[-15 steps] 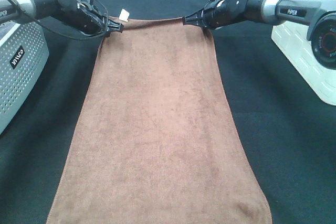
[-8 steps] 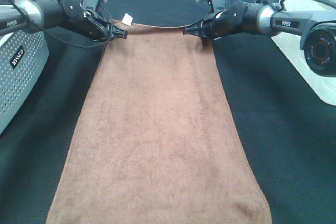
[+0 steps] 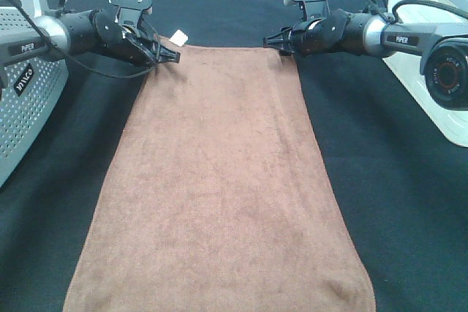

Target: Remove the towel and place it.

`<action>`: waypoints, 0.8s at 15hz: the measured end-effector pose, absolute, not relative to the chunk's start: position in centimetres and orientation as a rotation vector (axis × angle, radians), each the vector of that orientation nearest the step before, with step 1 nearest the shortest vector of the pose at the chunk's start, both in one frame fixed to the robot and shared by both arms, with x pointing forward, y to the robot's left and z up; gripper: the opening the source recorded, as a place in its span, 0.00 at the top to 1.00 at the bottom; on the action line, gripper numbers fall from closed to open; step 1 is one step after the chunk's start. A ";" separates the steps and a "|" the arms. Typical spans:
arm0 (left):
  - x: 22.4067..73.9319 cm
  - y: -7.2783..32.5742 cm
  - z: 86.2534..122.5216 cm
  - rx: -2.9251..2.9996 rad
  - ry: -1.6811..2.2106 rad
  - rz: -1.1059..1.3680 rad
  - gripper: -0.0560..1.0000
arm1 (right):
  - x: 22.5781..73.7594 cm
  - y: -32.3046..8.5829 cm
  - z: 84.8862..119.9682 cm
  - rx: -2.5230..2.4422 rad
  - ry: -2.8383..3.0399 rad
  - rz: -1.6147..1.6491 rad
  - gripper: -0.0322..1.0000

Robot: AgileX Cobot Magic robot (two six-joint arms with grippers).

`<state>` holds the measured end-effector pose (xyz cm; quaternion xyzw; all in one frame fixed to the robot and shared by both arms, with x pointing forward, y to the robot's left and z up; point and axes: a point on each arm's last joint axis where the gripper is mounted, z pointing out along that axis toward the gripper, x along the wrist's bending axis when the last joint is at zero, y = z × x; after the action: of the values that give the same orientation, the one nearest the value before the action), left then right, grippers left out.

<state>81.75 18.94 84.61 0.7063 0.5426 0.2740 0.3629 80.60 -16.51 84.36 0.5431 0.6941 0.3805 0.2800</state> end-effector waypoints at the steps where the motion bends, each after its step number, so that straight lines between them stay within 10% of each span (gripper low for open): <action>1: 81.7 19.0 84.4 1.824 1.396 0.708 0.94 | 80.6 -16.5 84.4 1.468 1.853 1.027 0.44; 6: 81.7 19.0 84.3 1.834 1.388 0.718 0.88 | 80.6 -16.5 84.0 1.477 1.838 1.034 0.40; 12: 82.0 19.1 84.6 1.800 1.365 0.765 0.48 | 80.8 -17.4 81.7 1.501 1.811 1.023 0.40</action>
<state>82.02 19.08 84.64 0.7014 0.5319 0.2982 0.3690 80.75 -17.36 81.74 0.5610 0.6769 0.3823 0.2844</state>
